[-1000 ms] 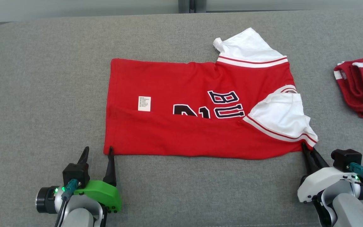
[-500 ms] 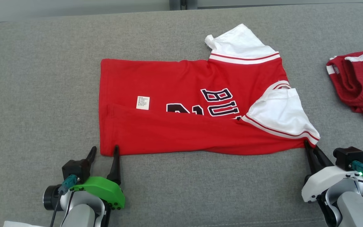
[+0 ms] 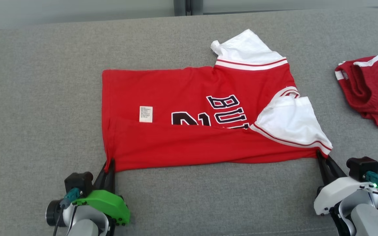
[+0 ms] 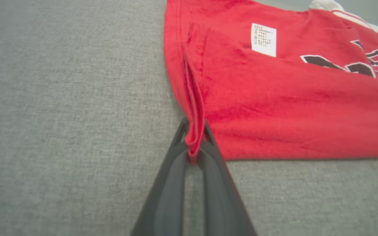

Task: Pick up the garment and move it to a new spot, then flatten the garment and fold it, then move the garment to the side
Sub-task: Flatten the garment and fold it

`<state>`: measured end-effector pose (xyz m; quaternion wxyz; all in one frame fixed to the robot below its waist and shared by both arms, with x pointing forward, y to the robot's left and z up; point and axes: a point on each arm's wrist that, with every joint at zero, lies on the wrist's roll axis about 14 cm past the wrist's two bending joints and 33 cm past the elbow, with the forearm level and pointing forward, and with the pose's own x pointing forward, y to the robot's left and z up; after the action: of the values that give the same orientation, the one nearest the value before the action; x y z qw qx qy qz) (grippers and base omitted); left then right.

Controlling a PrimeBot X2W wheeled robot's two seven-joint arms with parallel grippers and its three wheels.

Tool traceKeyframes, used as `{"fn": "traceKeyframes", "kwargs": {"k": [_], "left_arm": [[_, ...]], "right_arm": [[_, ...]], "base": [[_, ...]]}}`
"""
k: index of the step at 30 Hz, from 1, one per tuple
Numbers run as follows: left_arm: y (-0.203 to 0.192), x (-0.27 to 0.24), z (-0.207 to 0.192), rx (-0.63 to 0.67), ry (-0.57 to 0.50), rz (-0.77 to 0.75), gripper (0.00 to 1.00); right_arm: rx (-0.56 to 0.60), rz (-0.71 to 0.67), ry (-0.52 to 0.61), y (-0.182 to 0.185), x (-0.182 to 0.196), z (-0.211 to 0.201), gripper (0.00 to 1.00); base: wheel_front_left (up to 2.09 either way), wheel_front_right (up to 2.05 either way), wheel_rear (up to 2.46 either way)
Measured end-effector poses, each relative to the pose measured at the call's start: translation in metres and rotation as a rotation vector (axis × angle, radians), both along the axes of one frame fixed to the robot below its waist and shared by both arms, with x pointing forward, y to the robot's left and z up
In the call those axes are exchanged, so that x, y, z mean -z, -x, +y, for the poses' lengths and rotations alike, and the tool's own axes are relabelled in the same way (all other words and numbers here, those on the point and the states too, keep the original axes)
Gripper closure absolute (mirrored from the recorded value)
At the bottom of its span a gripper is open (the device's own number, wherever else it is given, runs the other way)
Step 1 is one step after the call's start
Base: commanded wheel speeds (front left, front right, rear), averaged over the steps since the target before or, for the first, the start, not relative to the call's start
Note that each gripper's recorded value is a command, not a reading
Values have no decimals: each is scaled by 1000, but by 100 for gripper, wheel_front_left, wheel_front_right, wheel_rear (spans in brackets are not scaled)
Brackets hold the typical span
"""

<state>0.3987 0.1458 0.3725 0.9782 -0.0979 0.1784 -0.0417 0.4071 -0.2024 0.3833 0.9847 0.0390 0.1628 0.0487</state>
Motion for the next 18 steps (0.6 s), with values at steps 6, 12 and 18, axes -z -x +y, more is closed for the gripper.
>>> {"fn": "traceKeyframes", "kwargs": {"k": [6, 12, 18], "left_arm": [[27, 1, 11, -34, -8, 15, 100], [61, 6, 25, -73, -24, 40, 100], [78, 0, 37, -104, -39, 22, 100]], "right_arm": [[-2, -9, -9, 15, -6, 3, 100], [-23, -9, -26, 39, -9, 12, 100], [-51, -28, -33, 59, -17, 18, 100]], "base": [[0, 0, 0], [0, 0, 0], [0, 0, 0]]}}
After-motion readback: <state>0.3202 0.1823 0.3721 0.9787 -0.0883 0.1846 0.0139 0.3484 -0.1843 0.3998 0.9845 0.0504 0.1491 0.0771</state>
